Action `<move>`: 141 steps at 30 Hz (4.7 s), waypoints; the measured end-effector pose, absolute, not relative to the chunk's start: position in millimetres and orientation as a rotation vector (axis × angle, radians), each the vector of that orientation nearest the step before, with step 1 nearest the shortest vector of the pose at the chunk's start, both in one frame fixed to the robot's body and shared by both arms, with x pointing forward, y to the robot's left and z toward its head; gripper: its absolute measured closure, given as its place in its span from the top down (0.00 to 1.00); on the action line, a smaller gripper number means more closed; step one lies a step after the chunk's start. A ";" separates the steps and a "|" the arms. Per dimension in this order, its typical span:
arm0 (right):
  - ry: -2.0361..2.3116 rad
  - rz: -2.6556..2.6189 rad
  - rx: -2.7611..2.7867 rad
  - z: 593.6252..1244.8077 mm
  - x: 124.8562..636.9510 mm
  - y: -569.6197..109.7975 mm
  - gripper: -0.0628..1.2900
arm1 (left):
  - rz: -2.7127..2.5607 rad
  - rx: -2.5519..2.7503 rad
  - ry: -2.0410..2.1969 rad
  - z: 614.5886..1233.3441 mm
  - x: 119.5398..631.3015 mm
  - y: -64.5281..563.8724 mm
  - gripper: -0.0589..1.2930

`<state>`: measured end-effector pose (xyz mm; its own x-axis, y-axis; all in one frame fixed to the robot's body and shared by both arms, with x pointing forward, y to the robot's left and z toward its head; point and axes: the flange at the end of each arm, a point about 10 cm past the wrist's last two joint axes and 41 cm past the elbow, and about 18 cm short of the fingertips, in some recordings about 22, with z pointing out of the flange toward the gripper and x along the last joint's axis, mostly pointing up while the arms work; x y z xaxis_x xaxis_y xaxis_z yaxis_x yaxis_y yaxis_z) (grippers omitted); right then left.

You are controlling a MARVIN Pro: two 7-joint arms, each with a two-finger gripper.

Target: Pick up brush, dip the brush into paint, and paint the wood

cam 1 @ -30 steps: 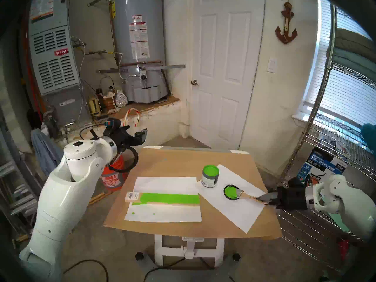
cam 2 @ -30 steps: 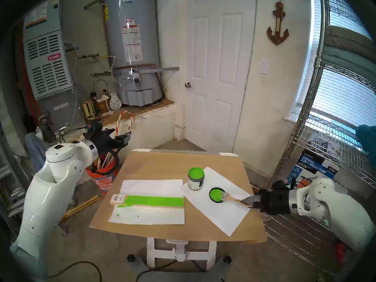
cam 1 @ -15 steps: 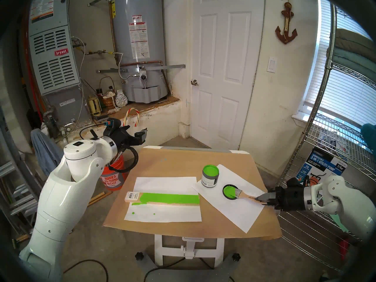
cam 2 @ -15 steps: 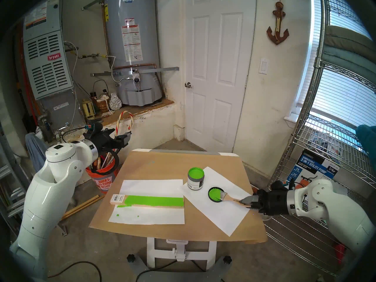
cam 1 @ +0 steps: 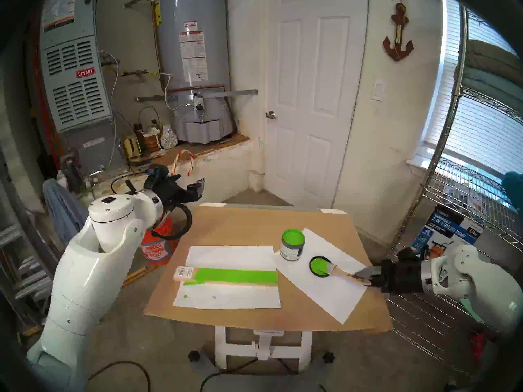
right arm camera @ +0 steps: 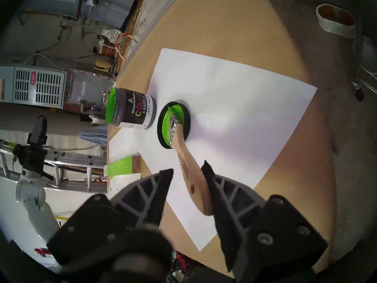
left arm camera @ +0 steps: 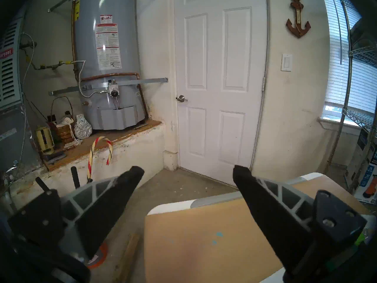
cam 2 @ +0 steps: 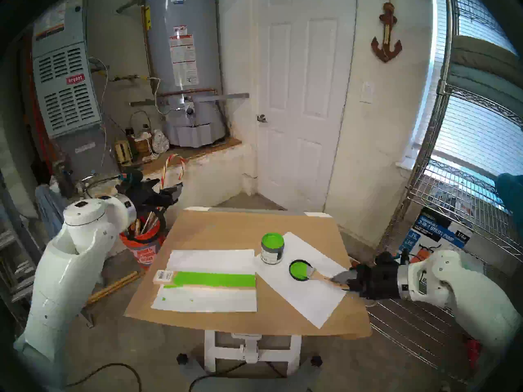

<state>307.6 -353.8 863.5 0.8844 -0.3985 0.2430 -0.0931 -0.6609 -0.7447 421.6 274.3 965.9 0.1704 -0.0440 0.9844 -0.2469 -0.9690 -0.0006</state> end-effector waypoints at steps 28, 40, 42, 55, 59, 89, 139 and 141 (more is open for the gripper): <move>0.354 -0.518 -2.295 866.0 306.3 -363.0 0.91 | 1.905 2.276 -0.286 965.9 421.6 274.3 0.97; 0.374 -0.597 -2.351 870.8 310.2 -387.3 0.91 | 1.905 2.276 -0.286 965.9 421.6 274.3 0.97; 0.380 -0.665 -2.359 876.1 314.7 -394.6 0.91 | 1.905 2.276 -0.286 965.9 421.6 274.3 0.97; 0.339 -1.005 -2.111 916.4 333.8 -347.7 0.91 | 1.904 2.277 -0.286 965.5 421.8 274.2 0.97; 0.338 -1.034 -2.037 917.1 333.3 -321.5 0.91 | 1.904 2.277 -0.286 965.4 421.8 274.2 0.97; 0.106 -1.585 -1.993 937.5 349.4 -202.3 0.87 | 1.902 2.279 -0.286 964.8 422.0 274.2 0.97; 0.015 -2.125 -1.933 947.0 386.3 -176.3 0.93 | 1.904 2.277 -0.286 965.5 421.7 274.2 0.97; 0.014 -2.124 -1.932 947.1 386.3 -176.2 0.93 | 1.904 2.277 -0.286 965.6 421.7 274.2 0.97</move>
